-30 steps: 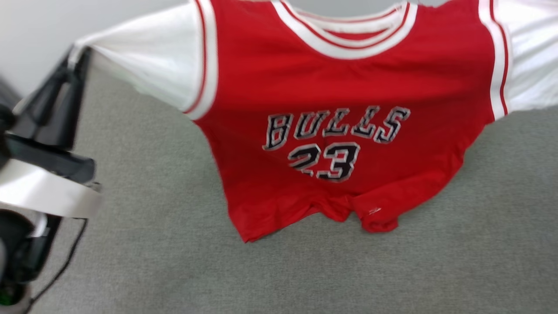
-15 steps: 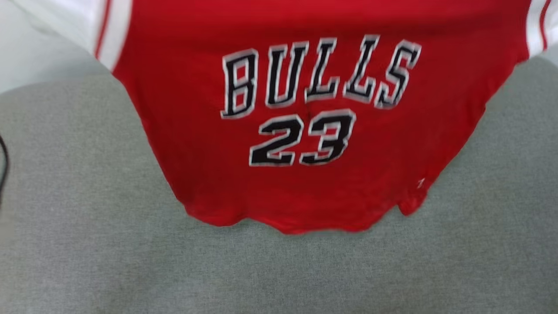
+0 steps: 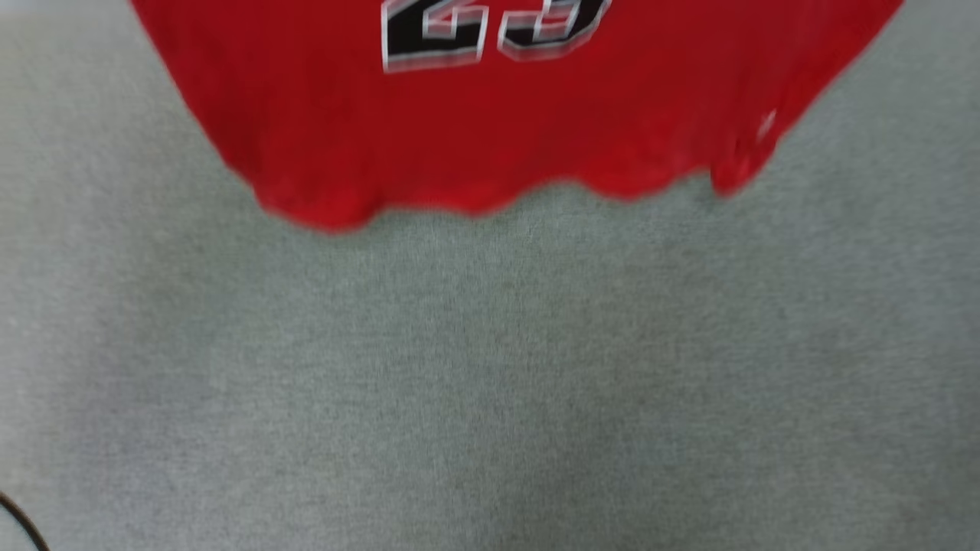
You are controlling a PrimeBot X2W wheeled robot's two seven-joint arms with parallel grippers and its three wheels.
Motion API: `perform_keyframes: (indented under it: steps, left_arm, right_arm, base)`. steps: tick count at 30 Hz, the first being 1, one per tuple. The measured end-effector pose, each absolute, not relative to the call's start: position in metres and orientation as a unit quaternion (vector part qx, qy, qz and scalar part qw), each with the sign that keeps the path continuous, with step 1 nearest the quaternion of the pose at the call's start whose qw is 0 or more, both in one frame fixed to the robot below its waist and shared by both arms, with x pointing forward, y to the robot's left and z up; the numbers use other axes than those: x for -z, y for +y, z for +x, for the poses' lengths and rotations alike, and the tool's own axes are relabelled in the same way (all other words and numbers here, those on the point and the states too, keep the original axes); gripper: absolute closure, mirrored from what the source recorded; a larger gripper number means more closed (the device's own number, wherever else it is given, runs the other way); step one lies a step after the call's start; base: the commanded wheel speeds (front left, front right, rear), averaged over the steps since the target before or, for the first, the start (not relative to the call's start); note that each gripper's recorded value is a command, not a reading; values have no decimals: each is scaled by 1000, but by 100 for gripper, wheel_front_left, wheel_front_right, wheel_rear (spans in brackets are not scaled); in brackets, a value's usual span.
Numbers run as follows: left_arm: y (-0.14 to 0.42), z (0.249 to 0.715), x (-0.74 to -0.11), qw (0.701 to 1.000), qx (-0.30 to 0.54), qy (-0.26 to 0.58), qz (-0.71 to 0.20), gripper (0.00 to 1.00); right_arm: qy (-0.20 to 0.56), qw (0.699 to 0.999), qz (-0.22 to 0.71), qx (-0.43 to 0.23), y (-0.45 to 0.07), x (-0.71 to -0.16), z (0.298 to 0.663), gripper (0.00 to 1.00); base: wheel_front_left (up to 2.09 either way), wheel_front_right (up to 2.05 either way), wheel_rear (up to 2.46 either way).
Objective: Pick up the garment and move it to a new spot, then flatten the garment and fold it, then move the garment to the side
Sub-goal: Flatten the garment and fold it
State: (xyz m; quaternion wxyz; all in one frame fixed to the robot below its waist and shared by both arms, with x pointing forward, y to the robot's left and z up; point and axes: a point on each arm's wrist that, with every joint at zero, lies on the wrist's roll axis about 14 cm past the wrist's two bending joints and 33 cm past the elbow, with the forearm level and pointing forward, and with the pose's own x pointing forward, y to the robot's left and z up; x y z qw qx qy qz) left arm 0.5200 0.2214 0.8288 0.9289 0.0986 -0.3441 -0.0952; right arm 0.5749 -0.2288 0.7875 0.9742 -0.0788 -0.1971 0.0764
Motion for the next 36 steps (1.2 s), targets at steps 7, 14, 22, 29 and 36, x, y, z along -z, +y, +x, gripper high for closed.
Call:
perform_keyframes:
  steps: [7, 14, 22, 29, 36]
  left_arm:
    - [230, 599, -811, 932, 72, -341, 97, 100]
    - [239, 662, -781, 937, 50, -337, 73, 100]
    - [242, 698, -727, 948, 46, -307, 73, 100]
    - [233, 692, -634, 973, 69, -213, 64, 100]
    - [222, 643, -560, 988, 87, -120, 38, 100]
  right_arm:
    - [-188, 977, -80, -54, -235, -760, 648, 100]
    - [-172, 981, -83, -40, -234, -721, 712, 100]
    - [-161, 984, -57, -42, -222, -668, 753, 100]
    - [-77, 994, -49, -64, -212, -588, 750, 100]
    - [11, 996, -36, -86, -210, -523, 704, 100]
  base:
    - [0, 0, 0]
    - [0, 0, 0]
    - [0, 0, 0]
    - [0, 0, 0]
    - [0, 0, 0]
